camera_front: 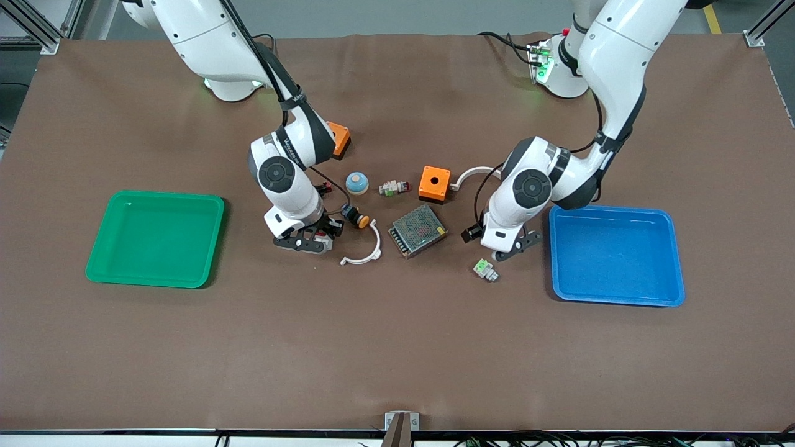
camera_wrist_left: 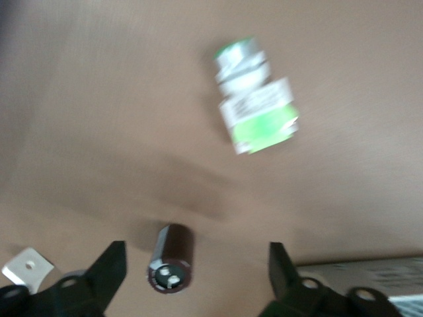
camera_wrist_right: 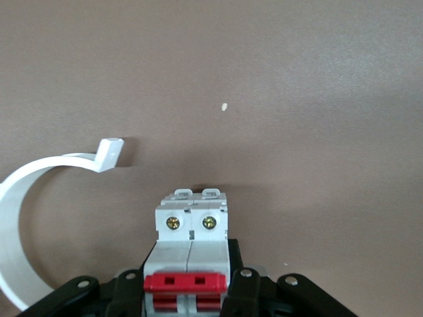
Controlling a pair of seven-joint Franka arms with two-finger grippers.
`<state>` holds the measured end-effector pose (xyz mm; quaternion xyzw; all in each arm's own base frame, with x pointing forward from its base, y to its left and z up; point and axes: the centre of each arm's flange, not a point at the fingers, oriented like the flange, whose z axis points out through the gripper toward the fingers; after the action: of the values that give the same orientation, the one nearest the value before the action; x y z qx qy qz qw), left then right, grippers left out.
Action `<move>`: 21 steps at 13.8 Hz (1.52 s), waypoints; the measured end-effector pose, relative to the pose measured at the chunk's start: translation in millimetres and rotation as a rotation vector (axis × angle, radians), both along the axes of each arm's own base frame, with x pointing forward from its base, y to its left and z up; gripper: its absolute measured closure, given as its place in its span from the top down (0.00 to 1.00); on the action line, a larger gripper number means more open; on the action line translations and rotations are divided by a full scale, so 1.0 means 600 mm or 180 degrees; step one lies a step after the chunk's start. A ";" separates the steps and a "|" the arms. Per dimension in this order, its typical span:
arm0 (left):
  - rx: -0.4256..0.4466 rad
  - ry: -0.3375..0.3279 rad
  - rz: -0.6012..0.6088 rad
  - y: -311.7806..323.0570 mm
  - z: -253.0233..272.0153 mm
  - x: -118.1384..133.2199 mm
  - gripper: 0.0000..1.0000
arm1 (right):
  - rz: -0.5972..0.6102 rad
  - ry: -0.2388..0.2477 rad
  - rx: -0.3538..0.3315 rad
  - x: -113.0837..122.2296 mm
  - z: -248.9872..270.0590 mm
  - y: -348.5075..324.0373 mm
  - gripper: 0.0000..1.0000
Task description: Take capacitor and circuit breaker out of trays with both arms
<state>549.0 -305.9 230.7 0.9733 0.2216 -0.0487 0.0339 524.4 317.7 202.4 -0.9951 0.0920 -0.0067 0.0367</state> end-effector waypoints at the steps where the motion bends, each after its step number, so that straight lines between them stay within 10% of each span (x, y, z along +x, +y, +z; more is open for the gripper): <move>1: 0.0008 -0.0048 -0.0101 0.001 0.038 0.025 1.00 | -0.0030 -0.0010 0.0008 0.002 0.002 0.003 0.40; 6: 0.0414 -0.0348 -0.0669 0.042 0.261 0.127 1.00 | -0.0083 -0.0048 0.0030 0.017 0.003 0.017 0.45; 12: 0.0583 -0.0356 -0.1078 0.211 0.411 0.159 1.00 | -0.0136 0.0187 -0.0169 0.092 0.090 -0.003 1.00; 17: 0.0671 -0.0454 -0.1159 0.336 0.509 0.149 1.00 | 0.0302 0.0460 -0.0345 0.192 0.273 -0.199 1.00; 21: 0.0745 -0.0475 -0.1180 0.351 0.583 0.110 1.00 | 0.0490 0.0750 -0.0249 0.191 0.375 -0.423 1.00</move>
<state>614.7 -95.2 580.5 0.9956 0.0400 0.0441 -0.0724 638.9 63.9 427.5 -0.9937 0.0187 0.1095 -0.0127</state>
